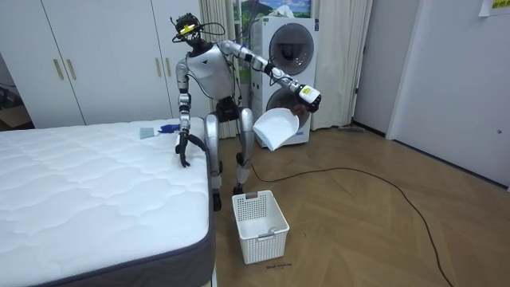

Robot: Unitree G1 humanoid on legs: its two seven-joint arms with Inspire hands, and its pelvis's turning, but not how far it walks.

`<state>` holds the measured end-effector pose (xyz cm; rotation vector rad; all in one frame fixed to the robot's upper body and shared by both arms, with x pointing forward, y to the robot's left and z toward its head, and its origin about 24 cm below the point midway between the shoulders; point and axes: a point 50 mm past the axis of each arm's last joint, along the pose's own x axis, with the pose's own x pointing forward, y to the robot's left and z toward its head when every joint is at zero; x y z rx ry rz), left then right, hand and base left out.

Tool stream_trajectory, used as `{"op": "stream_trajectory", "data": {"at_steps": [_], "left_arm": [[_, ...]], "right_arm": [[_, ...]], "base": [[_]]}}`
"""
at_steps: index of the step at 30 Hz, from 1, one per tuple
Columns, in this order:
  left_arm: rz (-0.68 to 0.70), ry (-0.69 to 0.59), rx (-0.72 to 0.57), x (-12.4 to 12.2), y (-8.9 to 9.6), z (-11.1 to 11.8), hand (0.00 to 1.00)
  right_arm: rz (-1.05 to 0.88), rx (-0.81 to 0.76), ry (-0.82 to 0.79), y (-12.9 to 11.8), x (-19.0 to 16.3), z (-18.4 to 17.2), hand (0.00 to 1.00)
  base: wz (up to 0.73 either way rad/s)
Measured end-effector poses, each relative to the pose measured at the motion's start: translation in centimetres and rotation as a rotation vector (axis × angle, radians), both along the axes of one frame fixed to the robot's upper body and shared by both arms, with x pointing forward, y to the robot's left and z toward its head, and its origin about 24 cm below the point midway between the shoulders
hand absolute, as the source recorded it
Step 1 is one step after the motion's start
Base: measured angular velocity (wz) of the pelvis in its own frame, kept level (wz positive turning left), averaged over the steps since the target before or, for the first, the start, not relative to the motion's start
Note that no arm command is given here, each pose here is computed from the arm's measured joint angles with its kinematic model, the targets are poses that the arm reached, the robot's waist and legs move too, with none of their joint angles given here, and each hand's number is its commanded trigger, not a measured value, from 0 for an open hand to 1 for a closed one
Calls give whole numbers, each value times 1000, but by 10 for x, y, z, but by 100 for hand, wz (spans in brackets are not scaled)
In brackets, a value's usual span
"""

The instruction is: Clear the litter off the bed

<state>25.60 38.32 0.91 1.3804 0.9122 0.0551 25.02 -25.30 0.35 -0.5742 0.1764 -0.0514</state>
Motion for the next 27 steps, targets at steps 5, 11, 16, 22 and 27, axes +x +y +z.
{"op": "stream_trajectory", "data": {"at_steps": [5, 11, 16, 22, 27], "left_arm": [[-22, 0, 4, 7, -4, 4, 100], [-55, -35, 13, 18, -9, 12, 100], [-73, -109, 42, 21, -10, 16, 100], [-114, -203, 32, 6, -14, 6, 100], [-187, -244, 9, -14, -27, -10, 100]], "right_arm": [[-22, 52, -2, -1, 0, 0, 0], [-30, 62, -4, -4, -1, 0, 0], [-36, 79, -8, -2, -2, -2, 0], [-47, 89, 51, -1, -15, -19, 0], [-115, 69, 165, -8, -37, -43, 0]], "base": [[2], [0], [-4], [-33], [-43]]}}
